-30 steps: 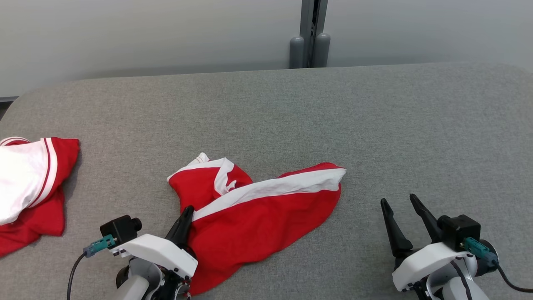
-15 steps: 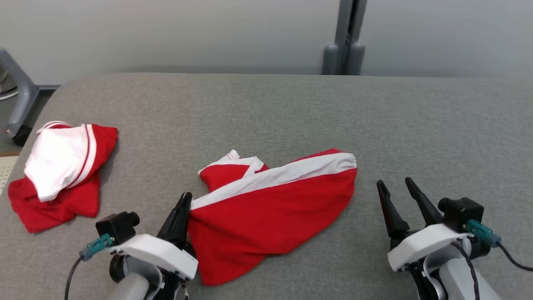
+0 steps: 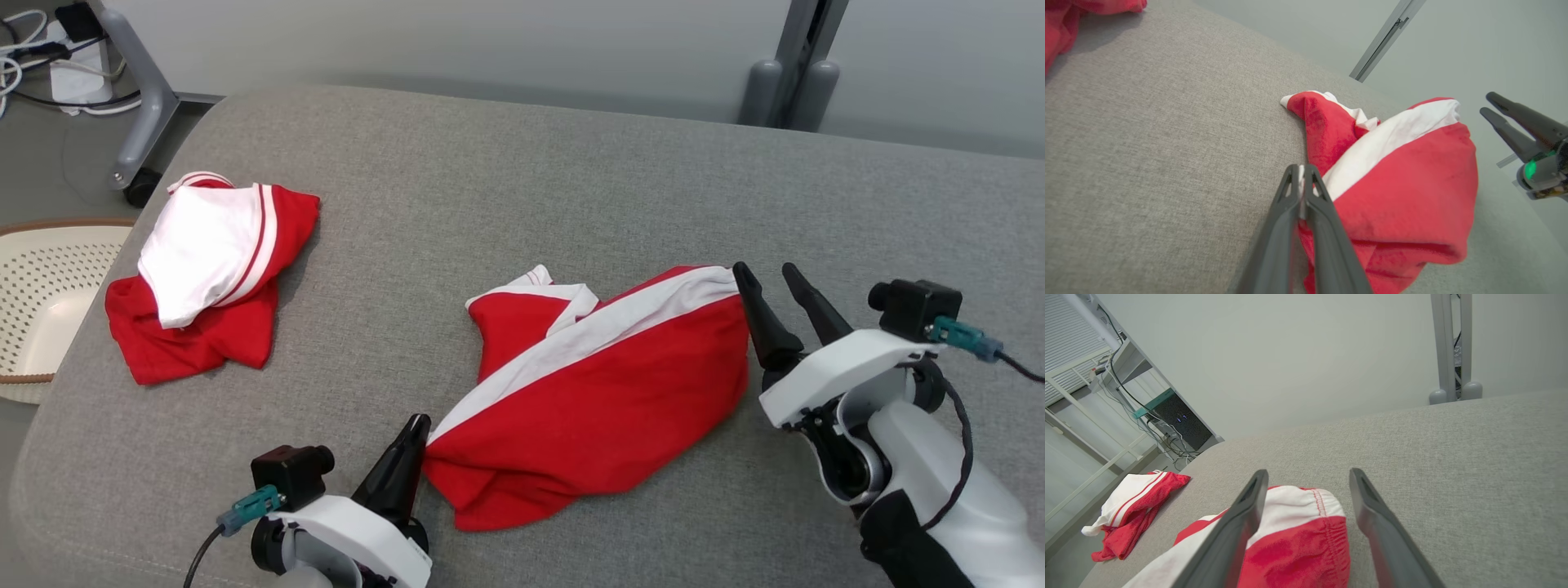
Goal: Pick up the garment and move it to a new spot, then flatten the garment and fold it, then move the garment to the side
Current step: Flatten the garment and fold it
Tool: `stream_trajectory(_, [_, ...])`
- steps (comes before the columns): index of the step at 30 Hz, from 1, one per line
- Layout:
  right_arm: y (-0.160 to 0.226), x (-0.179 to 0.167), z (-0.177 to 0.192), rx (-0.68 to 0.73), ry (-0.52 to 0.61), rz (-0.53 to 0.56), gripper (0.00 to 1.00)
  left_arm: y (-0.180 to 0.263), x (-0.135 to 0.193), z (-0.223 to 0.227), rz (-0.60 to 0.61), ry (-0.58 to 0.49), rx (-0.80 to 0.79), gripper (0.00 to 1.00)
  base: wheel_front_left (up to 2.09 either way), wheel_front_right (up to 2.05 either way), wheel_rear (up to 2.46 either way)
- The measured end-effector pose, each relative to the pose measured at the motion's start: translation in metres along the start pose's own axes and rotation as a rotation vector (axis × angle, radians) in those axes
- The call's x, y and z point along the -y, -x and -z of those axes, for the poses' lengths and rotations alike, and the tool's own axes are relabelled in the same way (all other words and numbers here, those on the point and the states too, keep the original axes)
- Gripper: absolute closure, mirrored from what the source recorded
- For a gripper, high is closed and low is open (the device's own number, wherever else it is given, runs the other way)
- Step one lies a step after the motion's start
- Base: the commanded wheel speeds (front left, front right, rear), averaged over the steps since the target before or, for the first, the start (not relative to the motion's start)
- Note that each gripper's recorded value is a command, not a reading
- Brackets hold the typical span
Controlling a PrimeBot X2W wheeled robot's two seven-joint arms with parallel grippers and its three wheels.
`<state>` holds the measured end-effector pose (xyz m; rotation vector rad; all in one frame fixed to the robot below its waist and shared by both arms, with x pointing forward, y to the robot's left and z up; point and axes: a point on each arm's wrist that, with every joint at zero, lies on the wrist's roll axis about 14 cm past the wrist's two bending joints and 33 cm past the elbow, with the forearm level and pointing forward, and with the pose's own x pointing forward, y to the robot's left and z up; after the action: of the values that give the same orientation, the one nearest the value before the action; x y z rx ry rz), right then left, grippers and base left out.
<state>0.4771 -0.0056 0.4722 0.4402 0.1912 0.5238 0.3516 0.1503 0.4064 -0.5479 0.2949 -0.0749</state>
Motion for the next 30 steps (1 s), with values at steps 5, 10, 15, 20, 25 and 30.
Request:
stream_trajectory(5, [-0.016, 0.008, 0.006, -0.091, -0.021, -0.007, 0.00, -0.002, 0.001, 0.005, -0.007, 0.005, -0.011, 1.00, 0.00, 0.00, 0.00])
stream_trajectory(10, [-0.015, 0.017, 0.030, -0.224, -0.060, 0.002, 0.00, -0.007, 0.002, 0.002, -0.009, 0.007, -0.004, 1.00, 0.00, 0.00, 0.00])
stream_trajectory(15, [-0.015, 0.024, 0.040, -0.276, -0.095, 0.003, 0.00, -0.012, -0.002, 0.003, -0.020, 0.002, -0.009, 1.00, 0.00, 0.00, 0.00])
stream_trajectory(20, [-0.019, 0.026, 0.043, -0.291, -0.132, -0.008, 0.00, -0.015, -0.008, 0.005, -0.038, 0.005, -0.019, 1.00, 0.00, 0.00, 0.00])
stream_trajectory(25, [-0.025, 0.022, 0.044, -0.288, -0.165, -0.026, 0.00, -0.015, -0.014, 0.007, -0.056, 0.004, -0.026, 1.00, 0.00, 0.00, 0.00])
stream_trajectory(30, [-0.028, 0.018, 0.043, -0.283, -0.187, -0.038, 0.52, -0.015, -0.016, 0.010, -0.064, 0.006, -0.034, 1.00, 0.00, 0.00, 0.00])
